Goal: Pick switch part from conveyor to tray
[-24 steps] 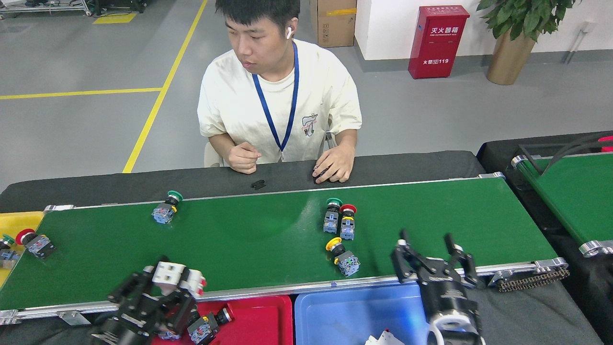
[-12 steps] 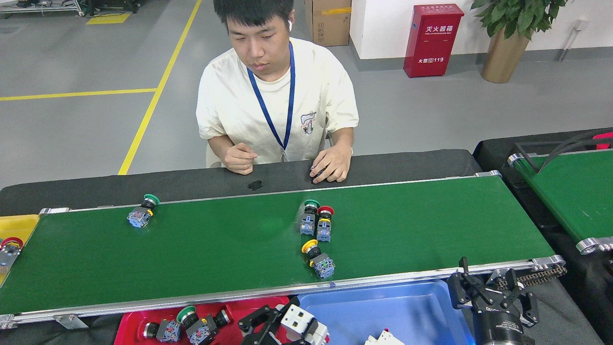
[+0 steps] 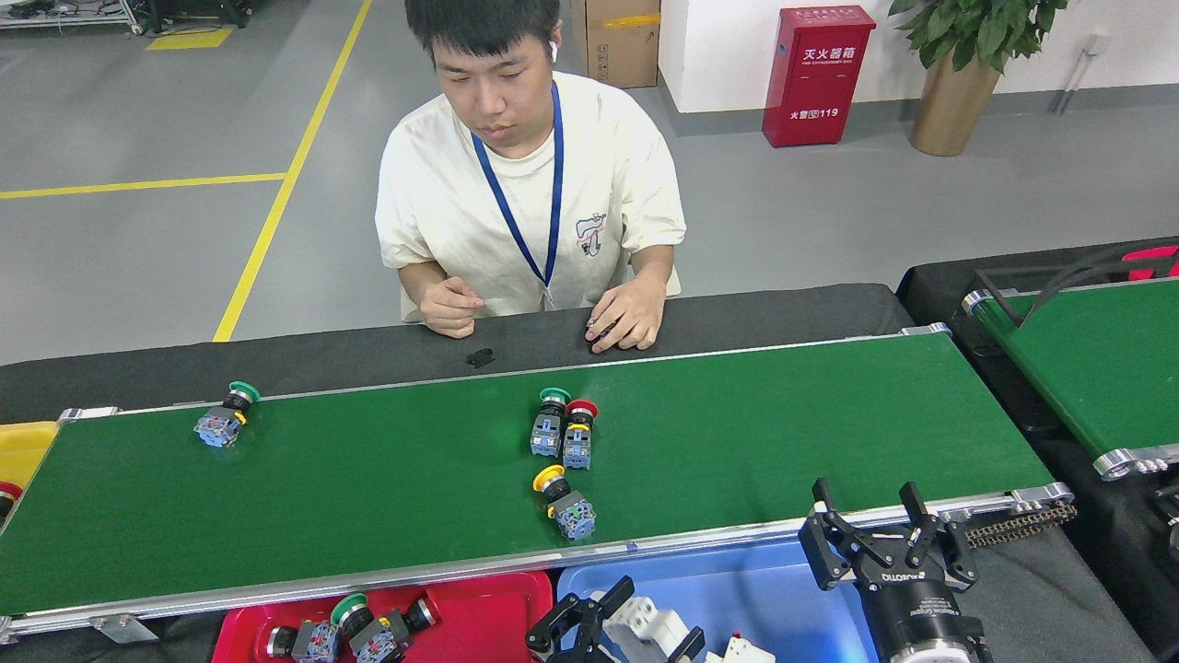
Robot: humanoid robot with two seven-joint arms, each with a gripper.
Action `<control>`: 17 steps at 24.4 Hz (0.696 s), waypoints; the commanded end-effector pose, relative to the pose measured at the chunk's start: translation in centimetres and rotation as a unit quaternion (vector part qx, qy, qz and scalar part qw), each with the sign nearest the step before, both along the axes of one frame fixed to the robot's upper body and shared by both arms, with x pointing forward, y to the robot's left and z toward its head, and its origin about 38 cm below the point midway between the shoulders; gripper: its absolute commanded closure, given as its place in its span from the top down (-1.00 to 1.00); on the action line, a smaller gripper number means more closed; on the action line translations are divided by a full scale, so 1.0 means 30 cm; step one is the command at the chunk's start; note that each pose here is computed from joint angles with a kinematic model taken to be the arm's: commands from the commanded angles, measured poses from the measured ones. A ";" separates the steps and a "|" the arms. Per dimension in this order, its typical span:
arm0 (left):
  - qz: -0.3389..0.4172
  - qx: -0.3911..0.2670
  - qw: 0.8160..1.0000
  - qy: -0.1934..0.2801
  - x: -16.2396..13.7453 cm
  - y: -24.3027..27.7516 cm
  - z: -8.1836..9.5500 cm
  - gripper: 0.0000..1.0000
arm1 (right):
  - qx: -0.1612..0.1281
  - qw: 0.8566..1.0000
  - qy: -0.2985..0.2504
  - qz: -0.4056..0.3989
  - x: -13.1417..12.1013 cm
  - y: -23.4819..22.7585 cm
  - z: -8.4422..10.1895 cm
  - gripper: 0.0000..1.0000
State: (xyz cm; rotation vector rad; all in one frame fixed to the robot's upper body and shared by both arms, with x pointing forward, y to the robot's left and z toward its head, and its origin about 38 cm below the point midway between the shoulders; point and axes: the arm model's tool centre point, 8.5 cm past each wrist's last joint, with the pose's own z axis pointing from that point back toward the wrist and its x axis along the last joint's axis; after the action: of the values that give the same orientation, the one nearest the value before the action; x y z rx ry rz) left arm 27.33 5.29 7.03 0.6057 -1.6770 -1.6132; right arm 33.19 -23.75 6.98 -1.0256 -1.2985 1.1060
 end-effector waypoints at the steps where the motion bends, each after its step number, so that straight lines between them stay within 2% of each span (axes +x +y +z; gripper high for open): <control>1: 0.032 -0.004 0.999 -0.010 0.029 0.058 0.017 1.00 | -0.005 1.000 -0.012 0.012 0.004 0.001 0.026 0.96; 3: 0.094 0.003 0.995 -0.013 0.074 0.198 0.006 1.00 | -0.006 1.000 -0.012 0.011 0.004 -0.002 0.026 0.96; 5: 0.182 0.016 0.983 -0.019 0.098 0.411 -0.010 1.00 | -0.006 1.000 -0.012 0.012 0.004 -0.001 0.024 0.96; 8: 0.291 0.044 0.955 -0.018 0.077 0.697 -0.024 1.00 | -0.005 1.000 -0.015 0.025 0.007 0.008 0.029 0.96; 10: 0.355 0.069 0.932 -0.008 0.018 0.880 -0.042 1.00 | -0.001 0.999 -0.021 0.040 0.008 0.019 0.035 0.96; 12: 0.380 0.089 0.921 0.006 -0.057 0.981 -0.064 1.00 | -0.002 0.999 -0.022 0.046 0.008 0.023 0.036 0.96; 14: 0.385 0.109 0.916 0.013 -0.134 1.052 -0.078 1.00 | -0.001 0.998 -0.024 0.049 0.008 0.025 0.039 0.96; 17: 0.370 0.114 0.922 0.002 -0.204 1.071 -0.090 1.00 | 0.001 0.999 -0.019 0.050 0.004 0.025 0.024 0.97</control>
State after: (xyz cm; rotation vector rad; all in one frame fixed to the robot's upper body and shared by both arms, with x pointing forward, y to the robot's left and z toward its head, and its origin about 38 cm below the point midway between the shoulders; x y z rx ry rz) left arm 21.31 37.36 3.59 1.1548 -0.9991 -1.2091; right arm 33.06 -22.87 7.09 -0.9792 -1.3706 1.1712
